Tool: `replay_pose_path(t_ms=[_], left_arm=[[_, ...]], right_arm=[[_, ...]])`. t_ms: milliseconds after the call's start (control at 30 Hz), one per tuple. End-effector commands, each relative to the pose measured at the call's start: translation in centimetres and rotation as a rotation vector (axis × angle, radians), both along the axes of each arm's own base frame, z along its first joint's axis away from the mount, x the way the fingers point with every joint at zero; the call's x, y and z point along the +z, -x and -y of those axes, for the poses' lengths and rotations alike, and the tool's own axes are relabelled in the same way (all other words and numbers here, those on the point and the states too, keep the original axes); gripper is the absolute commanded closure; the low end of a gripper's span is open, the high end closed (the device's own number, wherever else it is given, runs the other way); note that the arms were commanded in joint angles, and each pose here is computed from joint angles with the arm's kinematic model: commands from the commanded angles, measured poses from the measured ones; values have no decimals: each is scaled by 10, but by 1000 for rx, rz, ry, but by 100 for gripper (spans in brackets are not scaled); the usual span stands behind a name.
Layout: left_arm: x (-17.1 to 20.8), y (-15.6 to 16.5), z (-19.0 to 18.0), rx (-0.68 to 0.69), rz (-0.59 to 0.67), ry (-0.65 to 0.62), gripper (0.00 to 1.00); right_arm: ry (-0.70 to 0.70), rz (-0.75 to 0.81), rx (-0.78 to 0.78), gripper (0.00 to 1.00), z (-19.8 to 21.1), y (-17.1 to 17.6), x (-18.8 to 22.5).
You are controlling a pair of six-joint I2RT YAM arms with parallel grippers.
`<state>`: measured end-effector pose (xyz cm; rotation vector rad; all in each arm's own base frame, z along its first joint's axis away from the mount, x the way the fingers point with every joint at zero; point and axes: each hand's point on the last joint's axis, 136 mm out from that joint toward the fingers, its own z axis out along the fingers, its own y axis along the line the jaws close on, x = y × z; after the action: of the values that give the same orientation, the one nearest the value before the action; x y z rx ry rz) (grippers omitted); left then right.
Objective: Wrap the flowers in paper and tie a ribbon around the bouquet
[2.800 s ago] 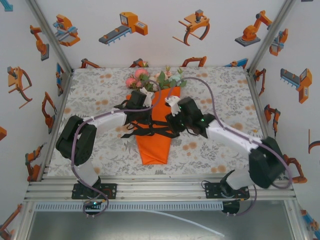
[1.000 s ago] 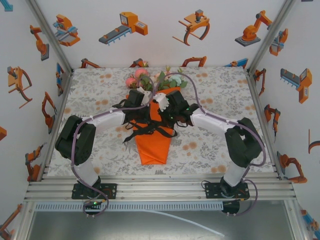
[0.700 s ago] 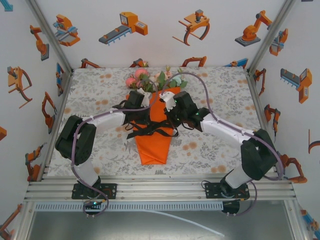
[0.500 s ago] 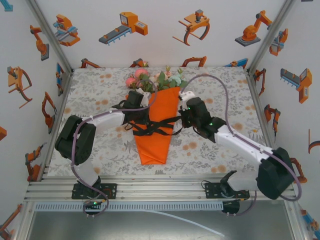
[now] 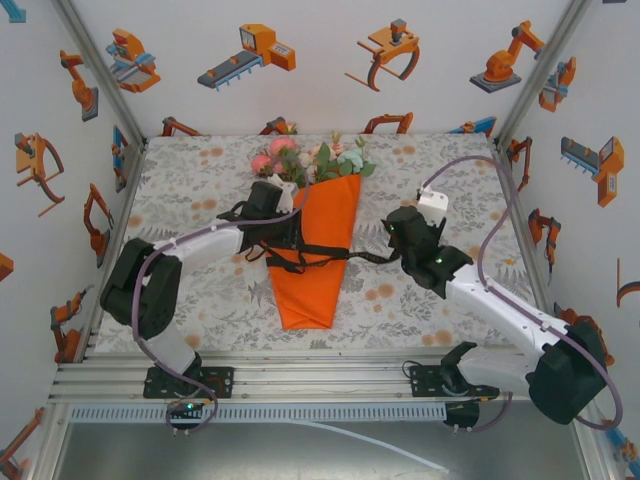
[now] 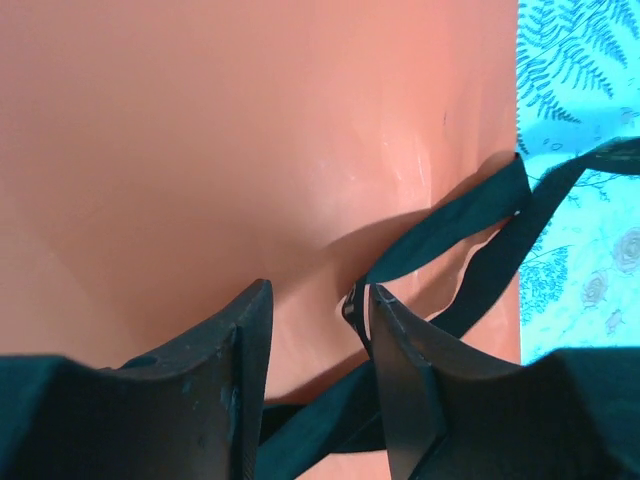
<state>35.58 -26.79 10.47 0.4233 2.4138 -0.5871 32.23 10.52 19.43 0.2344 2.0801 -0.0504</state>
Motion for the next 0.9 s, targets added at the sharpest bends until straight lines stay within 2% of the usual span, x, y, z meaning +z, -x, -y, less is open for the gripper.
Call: replay_pose_path(t_ms=[0, 100, 133, 233, 300, 400, 500, 567, 633, 667, 733, 767, 800, 867], left_arm=[[39, -3, -29, 94, 88, 7, 54], [45, 6, -68, 167, 117, -75, 52], [46, 8, -80, 177, 135, -114, 51], [42, 15, -107, 115, 193, -266, 49], [32, 22, -112, -4, 177, -378, 48], [23, 21, -118, -21, 160, -428, 45], [24, 20, -119, -36, 186, -394, 43], [28, 21, -118, -58, 209, -367, 40], [27, 22, -118, -86, 220, -365, 39], [26, 22, -118, -105, 219, -372, 39], [21, 27, -108, -183, 214, -350, 37], [17, 28, -104, -209, 217, -344, 37], [14, 28, -102, -230, 226, -339, 36], [5, 32, -92, -334, 252, -338, 35]], right_arm=[[61, 27, 467, 47, -64, 2, 6], [232, 5, 989, 46, -122, 30, -14], [283, -25, 1101, 45, -131, 37, -25], [422, -207, 1300, 44, -139, 43, -63], [438, -362, 1399, 45, -144, 45, -95], [411, -433, 1405, 43, -150, 35, -116], [343, -423, 1424, 41, -161, 29, -127], [363, -449, 1403, 43, -159, 20, -134], [399, -462, 1372, 52, -154, 10, -138], [416, -475, 1360, 61, -151, 7, -138], [416, -477, 1357, 86, -151, 4, -134], [406, -466, 1370, 95, -152, 5, -132], [396, -454, 1377, 100, -152, 6, -130], [370, -429, 1370, 100, -151, 5, -120]])
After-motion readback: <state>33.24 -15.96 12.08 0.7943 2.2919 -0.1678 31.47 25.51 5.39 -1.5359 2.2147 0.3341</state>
